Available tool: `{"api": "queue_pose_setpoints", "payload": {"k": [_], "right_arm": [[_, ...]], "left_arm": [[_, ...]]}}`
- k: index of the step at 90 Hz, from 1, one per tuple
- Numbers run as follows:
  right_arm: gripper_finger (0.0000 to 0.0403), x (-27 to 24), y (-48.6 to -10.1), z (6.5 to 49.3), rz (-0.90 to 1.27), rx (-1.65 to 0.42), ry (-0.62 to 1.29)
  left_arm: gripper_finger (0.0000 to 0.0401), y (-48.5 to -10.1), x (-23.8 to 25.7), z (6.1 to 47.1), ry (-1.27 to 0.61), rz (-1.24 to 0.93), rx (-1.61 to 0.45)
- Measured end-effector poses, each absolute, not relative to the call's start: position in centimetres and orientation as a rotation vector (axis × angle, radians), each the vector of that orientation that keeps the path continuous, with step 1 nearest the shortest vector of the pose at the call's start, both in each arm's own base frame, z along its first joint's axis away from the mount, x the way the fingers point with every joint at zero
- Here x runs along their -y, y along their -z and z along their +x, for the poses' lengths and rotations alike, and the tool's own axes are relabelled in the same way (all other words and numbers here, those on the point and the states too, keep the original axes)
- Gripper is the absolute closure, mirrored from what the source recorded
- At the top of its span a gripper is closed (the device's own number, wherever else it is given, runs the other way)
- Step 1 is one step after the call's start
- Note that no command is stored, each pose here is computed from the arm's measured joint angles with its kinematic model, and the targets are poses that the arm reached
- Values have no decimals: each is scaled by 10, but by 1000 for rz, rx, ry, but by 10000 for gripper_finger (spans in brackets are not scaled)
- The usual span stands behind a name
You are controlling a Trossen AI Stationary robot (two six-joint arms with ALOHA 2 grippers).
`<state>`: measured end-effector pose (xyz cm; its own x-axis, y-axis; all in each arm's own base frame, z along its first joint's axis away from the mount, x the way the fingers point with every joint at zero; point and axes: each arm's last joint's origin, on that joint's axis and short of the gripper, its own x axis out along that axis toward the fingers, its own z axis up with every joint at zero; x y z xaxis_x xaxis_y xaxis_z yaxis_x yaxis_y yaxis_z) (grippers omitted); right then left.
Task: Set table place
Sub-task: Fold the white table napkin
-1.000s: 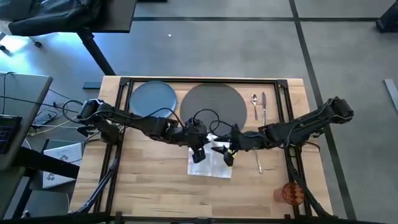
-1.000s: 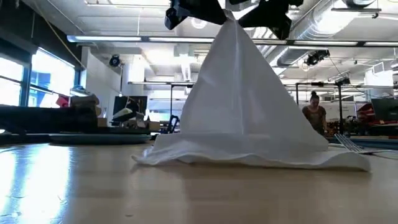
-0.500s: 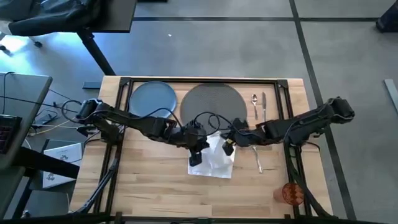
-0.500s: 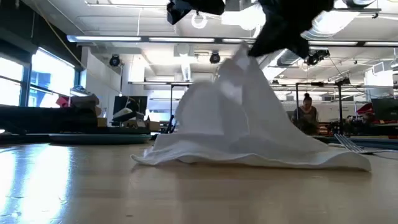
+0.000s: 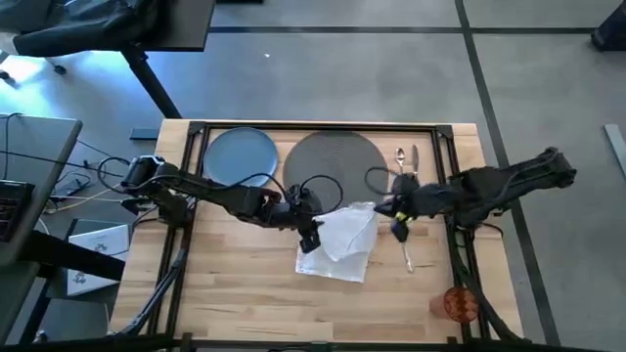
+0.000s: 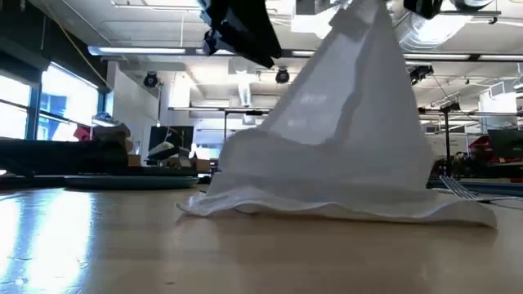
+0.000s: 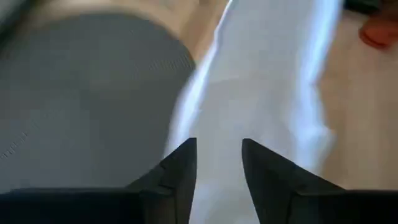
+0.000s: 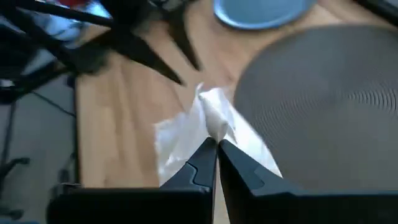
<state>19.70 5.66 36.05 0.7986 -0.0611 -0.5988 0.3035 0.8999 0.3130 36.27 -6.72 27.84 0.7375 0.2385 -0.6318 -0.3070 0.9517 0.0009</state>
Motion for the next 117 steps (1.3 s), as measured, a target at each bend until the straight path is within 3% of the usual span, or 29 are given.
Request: {"api": "queue_pose_setpoints", "payload": {"k": [23, 40, 70, 94, 105, 117], "right_arm": [[403, -52, -403, 184, 378, -569, 191], [403, -53, -415, 181, 382, -535, 168], [403, -66, -417, 176, 426, -544, 97], [403, -74, -418, 172, 462, -551, 65], [403, -77, -418, 171, 472, -543, 67], [403, -81, -419, 169, 471, -514, 101]], "left_arm": [[238, -273, 58, 393, -111, -42, -533], [226, -247, 49, 406, -205, -63, -582], [226, -251, 56, 408, -262, -43, -513], [227, -214, 40, 430, -253, -101, -525], [264, -205, 37, 432, -231, -88, -560], [375, -213, 35, 423, -230, -79, -617]]}}
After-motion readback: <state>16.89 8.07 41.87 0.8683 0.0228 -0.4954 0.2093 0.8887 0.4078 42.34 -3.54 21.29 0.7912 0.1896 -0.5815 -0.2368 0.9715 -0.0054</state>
